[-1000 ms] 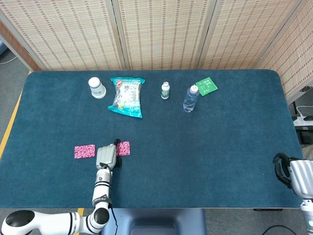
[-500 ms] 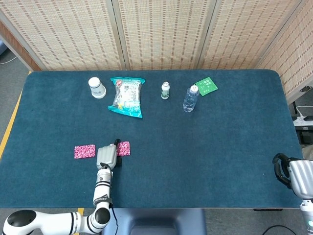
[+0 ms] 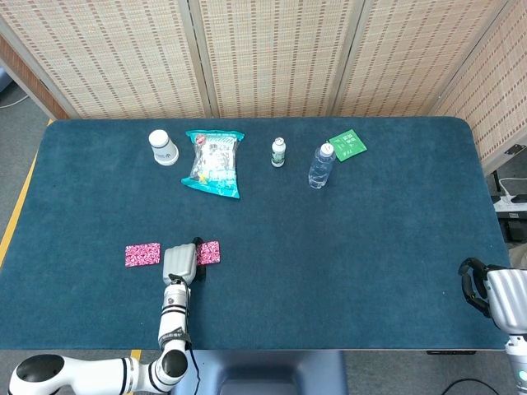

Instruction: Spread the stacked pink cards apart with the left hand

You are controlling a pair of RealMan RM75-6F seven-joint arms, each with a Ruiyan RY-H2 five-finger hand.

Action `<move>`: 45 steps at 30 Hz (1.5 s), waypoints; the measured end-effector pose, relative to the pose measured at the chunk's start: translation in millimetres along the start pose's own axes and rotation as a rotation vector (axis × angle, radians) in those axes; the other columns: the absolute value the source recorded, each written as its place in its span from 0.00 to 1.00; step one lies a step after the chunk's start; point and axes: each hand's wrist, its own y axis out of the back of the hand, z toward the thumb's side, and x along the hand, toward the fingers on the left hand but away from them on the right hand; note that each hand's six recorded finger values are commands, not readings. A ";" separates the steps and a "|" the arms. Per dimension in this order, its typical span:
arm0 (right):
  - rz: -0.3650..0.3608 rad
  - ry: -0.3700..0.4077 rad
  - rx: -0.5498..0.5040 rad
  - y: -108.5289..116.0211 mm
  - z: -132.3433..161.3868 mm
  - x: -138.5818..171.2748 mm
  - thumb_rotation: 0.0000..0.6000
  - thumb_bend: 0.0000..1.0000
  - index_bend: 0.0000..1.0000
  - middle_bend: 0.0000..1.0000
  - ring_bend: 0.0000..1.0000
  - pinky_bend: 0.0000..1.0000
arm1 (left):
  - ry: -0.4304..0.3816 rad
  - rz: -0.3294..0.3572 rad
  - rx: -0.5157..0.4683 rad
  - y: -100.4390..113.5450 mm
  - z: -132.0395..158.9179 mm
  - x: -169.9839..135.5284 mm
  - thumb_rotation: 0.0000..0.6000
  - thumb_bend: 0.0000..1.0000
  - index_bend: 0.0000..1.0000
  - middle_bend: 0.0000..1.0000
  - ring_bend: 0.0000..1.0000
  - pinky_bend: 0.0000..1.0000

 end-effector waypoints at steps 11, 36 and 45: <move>0.001 -0.001 0.002 -0.4 -0.2 -0.5 1.00 0.54 1.00 0.87 0.77 0.95 | -0.013 0.028 -0.018 11.0 -8.8 -7.4 1.00 0.42 0.36 1.00 1.00 1.00; -0.013 -0.013 -0.003 0.5 -0.2 -1.1 1.00 0.54 0.99 0.87 0.77 0.95 | 0.101 0.065 -0.015 10.5 -137.8 -68.1 1.00 0.42 0.35 1.00 1.00 1.00; -0.016 -0.013 -0.006 1.3 -0.5 -1.2 1.00 0.54 1.00 0.87 0.77 0.95 | 0.103 0.044 0.003 0.1 -138.4 -69.4 1.00 0.41 0.23 1.00 1.00 1.00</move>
